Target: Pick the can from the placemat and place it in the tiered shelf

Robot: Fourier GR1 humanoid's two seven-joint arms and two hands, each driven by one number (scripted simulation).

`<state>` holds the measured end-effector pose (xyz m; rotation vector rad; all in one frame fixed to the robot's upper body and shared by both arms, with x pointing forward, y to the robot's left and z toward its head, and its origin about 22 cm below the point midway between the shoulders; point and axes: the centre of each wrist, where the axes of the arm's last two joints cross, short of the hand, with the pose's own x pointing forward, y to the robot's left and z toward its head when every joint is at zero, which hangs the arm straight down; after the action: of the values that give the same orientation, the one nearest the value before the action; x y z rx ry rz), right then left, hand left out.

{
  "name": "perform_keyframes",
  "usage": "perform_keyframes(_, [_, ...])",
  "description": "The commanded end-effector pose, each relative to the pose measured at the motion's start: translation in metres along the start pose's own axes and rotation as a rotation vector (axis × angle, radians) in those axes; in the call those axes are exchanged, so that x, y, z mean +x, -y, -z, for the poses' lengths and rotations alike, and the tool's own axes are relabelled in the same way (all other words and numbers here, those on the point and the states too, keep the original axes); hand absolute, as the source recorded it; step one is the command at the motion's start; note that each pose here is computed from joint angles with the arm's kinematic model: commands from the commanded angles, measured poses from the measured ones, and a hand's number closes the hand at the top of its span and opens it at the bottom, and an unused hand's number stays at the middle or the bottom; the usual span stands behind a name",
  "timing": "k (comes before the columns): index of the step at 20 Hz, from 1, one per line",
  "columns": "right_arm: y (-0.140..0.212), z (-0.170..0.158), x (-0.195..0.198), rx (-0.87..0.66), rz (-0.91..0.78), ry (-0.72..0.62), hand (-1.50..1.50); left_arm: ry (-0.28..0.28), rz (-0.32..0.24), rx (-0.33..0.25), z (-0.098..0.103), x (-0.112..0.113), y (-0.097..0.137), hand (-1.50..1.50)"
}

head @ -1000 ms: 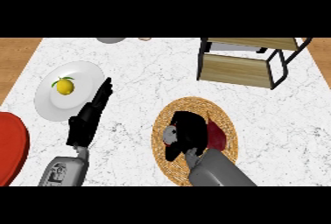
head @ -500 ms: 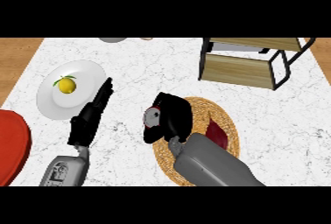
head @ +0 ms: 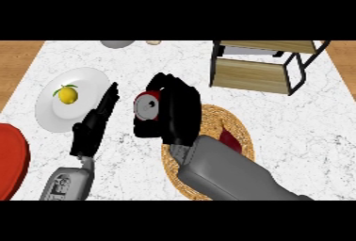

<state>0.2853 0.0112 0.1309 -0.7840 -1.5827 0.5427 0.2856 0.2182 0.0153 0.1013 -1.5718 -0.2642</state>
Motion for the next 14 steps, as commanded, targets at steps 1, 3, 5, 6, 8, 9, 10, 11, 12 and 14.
perform_keyframes(1, [0.028, 0.007, 0.041, -0.136, 0.035, -0.142, 1.50, -0.005, 0.007, 0.018, 0.001, -0.004, -0.001, 0.00])
perform_keyframes(3, [0.037, 0.024, 0.042, -0.191, -0.033, -0.155, 1.50, -0.006, -0.008, 0.004, -0.005, 0.001, 0.003, 0.00])
perform_keyframes(5, [0.035, 0.006, 0.045, -0.253, -0.029, -0.149, 1.50, -0.018, 0.011, 0.015, -0.012, -0.002, -0.010, 0.00])
perform_keyframes(6, [0.057, 0.025, 0.041, -0.279, -0.039, -0.155, 1.50, 0.000, 0.013, 0.017, -0.005, 0.000, -0.008, 0.00])
perform_keyframes(8, [0.069, 0.023, 0.061, -0.328, -0.043, -0.151, 1.50, 0.002, 0.003, 0.026, -0.007, 0.003, 0.002, 0.00])
perform_keyframes(9, [0.075, 0.027, 0.067, -0.365, -0.035, -0.155, 1.50, -0.006, 0.004, 0.020, -0.003, -0.004, -0.005, 0.00])
perform_keyframes(10, [0.074, 0.031, 0.047, -0.389, -0.035, -0.155, 1.50, 0.000, -0.004, 0.016, -0.018, -0.016, -0.011, 0.00])
perform_keyframes(11, [0.090, 0.030, 0.069, -0.408, -0.048, -0.151, 1.50, -0.026, -0.010, 0.012, 0.000, -0.005, -0.014, 0.00])
perform_keyframes(12, [0.088, 0.034, 0.071, -0.444, -0.060, -0.152, 1.50, -0.001, 0.001, 0.025, -0.002, -0.004, -0.013, 0.00])
perform_keyframes(14, [0.094, 0.041, 0.058, -0.463, -0.135, -0.175, 1.50, -0.004, 0.001, 0.013, -0.006, 0.002, -0.006, 0.00])
